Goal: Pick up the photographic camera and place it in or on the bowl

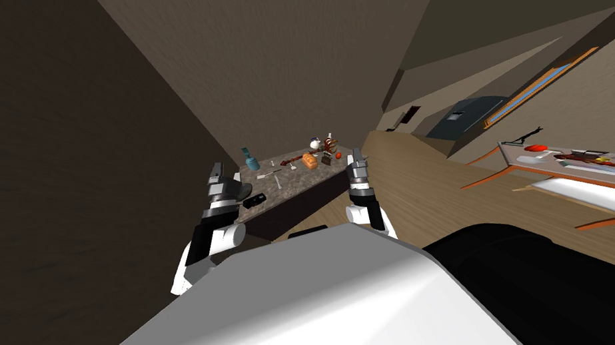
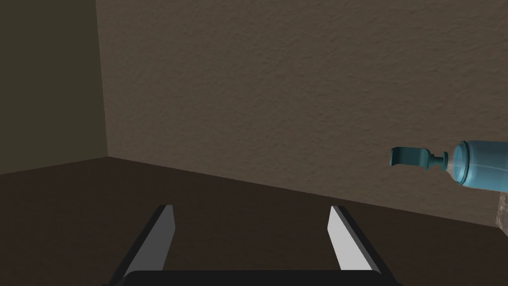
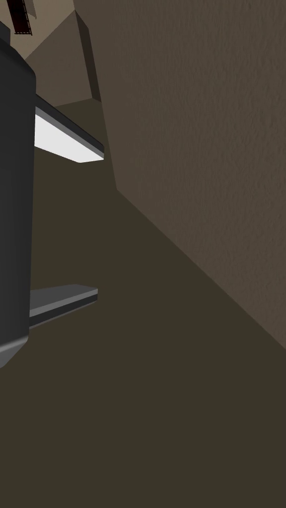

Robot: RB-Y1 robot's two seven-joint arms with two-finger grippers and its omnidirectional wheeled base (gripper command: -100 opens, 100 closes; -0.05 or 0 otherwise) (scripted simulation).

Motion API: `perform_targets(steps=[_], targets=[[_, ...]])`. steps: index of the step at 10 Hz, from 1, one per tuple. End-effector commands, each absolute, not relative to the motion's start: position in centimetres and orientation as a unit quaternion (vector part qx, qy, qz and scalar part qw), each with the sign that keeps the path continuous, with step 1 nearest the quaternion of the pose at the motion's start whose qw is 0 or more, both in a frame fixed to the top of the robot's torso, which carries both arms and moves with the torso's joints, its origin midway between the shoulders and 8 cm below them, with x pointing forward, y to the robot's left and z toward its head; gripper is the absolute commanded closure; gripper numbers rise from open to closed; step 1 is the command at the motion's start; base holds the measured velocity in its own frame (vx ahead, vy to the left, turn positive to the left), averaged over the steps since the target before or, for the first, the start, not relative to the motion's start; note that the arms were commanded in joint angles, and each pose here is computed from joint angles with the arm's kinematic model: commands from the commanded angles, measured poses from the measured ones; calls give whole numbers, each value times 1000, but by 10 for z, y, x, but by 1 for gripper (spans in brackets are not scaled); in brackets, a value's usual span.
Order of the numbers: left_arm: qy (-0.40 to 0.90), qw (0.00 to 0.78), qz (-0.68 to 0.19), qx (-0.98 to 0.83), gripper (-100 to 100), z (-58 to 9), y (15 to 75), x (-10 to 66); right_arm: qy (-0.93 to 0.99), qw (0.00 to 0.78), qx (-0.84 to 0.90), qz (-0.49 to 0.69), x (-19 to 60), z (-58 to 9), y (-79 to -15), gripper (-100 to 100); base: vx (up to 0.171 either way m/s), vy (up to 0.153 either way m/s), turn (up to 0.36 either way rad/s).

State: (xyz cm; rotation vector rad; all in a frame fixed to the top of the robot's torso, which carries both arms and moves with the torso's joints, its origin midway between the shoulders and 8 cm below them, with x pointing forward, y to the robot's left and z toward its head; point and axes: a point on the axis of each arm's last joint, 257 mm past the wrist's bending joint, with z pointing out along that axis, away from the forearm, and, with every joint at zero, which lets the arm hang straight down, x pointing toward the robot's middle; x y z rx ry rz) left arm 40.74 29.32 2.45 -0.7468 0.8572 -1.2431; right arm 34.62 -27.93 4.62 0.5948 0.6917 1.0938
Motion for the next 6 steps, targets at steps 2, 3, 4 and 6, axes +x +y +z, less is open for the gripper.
perform_targets(steps=[2,3,4,6], targets=[[396,654,-541,-351,-100,12,297,417,317,757,273,502,346,46,-279,0,-12,-17,0],[402,647,-538,-361,-100,8,302,423,317,757,273,502,346,46,-279,0,-8,-19,-11],[409,642,-533,-370,-100,2,303,426,317,757,273,502,346,46,-279,0,-9,-19,-3],[417,633,-528,-382,-100,-4,308,432,317,757,273,502,346,46,-279,0,-9,-14,-4]])
